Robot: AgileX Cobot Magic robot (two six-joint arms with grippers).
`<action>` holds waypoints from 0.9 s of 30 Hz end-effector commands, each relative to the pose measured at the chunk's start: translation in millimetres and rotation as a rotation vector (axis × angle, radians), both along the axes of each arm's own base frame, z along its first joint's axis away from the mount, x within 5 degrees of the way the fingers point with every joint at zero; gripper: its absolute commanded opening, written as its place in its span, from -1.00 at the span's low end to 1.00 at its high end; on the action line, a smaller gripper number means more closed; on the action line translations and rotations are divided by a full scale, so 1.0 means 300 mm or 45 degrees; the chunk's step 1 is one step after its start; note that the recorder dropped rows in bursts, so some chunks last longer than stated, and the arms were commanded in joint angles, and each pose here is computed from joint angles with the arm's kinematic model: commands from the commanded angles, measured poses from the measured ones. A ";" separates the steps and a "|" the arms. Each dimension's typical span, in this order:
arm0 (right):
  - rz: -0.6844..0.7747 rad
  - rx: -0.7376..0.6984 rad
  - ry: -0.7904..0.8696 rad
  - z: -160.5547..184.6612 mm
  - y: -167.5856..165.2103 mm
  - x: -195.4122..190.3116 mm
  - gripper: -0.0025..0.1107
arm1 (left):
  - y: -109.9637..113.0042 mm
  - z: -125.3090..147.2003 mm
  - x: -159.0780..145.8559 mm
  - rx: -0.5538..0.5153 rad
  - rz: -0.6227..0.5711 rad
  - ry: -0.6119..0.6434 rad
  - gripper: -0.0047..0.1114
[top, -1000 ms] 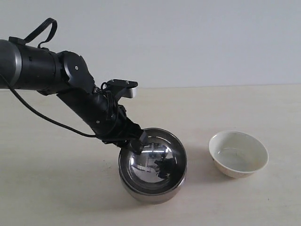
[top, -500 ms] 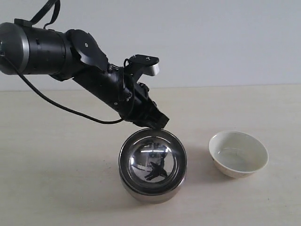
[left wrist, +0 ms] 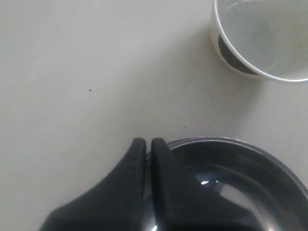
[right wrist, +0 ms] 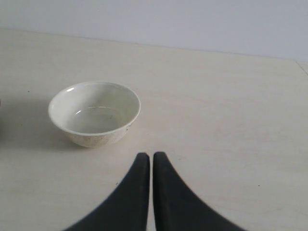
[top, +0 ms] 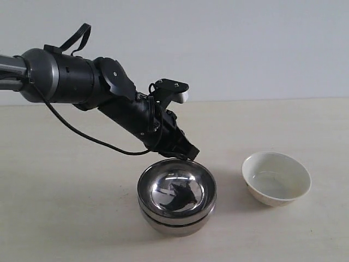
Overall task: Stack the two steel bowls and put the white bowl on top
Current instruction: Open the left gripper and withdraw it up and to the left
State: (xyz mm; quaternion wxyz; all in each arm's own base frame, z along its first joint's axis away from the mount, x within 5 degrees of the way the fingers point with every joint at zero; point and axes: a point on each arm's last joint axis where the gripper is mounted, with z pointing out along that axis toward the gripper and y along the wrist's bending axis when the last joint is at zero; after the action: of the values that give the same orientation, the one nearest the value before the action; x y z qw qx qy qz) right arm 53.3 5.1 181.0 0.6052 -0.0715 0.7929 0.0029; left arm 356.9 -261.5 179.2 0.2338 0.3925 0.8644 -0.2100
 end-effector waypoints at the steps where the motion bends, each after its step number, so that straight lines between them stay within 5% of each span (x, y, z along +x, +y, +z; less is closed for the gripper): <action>1: -0.005 -0.014 -0.022 0.004 -0.002 0.000 -0.96 | -0.009 0.036 -0.001 -0.025 -0.007 -0.027 -0.85; 17: -0.005 -0.014 -0.022 0.004 -0.002 0.000 -0.96 | 0.009 0.184 -0.039 -0.083 -0.034 -0.100 -0.85; 27: -0.005 -0.014 -0.022 0.004 -0.002 0.000 -0.96 | 0.085 0.380 -0.113 -0.205 0.090 -0.361 -0.85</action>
State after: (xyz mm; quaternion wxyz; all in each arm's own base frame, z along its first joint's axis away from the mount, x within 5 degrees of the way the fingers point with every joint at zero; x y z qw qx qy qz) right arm 53.4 4.9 181.0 0.6052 -0.0729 0.7927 0.0007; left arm 332.8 -243.8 275.5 0.3513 0.3853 0.8254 -0.2164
